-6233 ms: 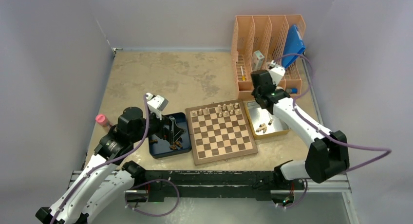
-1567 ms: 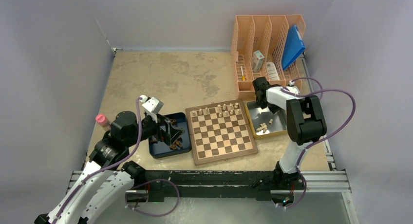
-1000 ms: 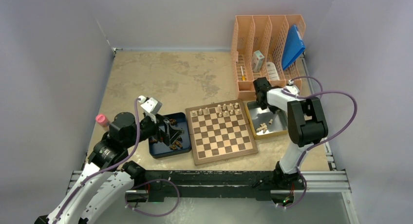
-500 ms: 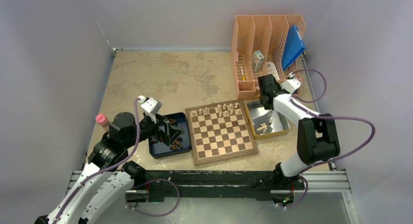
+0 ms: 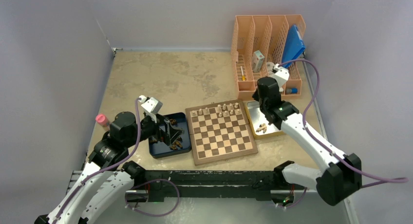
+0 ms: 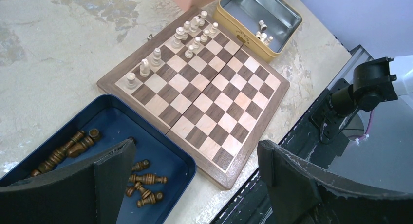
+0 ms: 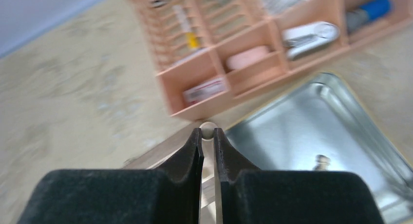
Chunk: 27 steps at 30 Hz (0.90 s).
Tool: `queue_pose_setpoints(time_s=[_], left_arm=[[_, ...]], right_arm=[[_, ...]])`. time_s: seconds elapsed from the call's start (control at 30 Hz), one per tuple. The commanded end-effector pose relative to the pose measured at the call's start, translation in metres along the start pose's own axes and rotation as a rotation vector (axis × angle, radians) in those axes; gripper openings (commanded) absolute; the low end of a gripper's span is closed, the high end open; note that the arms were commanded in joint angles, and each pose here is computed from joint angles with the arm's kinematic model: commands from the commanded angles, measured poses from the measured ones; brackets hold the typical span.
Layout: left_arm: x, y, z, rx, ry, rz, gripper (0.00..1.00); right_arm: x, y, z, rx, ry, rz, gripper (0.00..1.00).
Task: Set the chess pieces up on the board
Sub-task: Pick up the chess piece from the storage box, then place the chess piece on the chessboard.
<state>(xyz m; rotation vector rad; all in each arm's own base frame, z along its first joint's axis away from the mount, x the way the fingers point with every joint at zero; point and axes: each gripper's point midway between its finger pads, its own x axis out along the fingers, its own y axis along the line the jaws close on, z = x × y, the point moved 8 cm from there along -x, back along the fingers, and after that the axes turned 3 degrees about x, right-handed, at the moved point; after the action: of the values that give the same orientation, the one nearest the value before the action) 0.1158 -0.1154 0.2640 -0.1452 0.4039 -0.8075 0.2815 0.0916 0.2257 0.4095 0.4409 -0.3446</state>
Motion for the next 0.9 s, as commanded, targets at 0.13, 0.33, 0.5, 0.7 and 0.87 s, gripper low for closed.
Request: queue_pose_setpoints(time_s=[0.13,0.33,0.5,0.7,0.87], left_arm=[[0.002,0.0,0.004,0.016,-0.03,0.001,0.96],[0.001,0.002,0.005,0.012,-0.036,0.023,0.96],[-0.003,0.002,0.006,0.012,-0.053,0.04,0.96],[-0.003,0.003,0.006,0.008,-0.055,0.053,0.96],[-0.004,0.003,0.007,0.01,-0.057,0.057,0.96]], right_arm=[[-0.048,0.047,-0.033,-0.146,0.057,0.386,0.0],[-0.075,0.076,-0.075,-0.2,0.105,0.564,0.0],[-0.091,0.099,-0.114,-0.259,0.159,0.661,0.0],[-0.092,0.122,-0.158,-0.383,0.182,0.663,0.04],[-0.09,0.139,-0.175,-0.439,0.188,0.665,0.04]])
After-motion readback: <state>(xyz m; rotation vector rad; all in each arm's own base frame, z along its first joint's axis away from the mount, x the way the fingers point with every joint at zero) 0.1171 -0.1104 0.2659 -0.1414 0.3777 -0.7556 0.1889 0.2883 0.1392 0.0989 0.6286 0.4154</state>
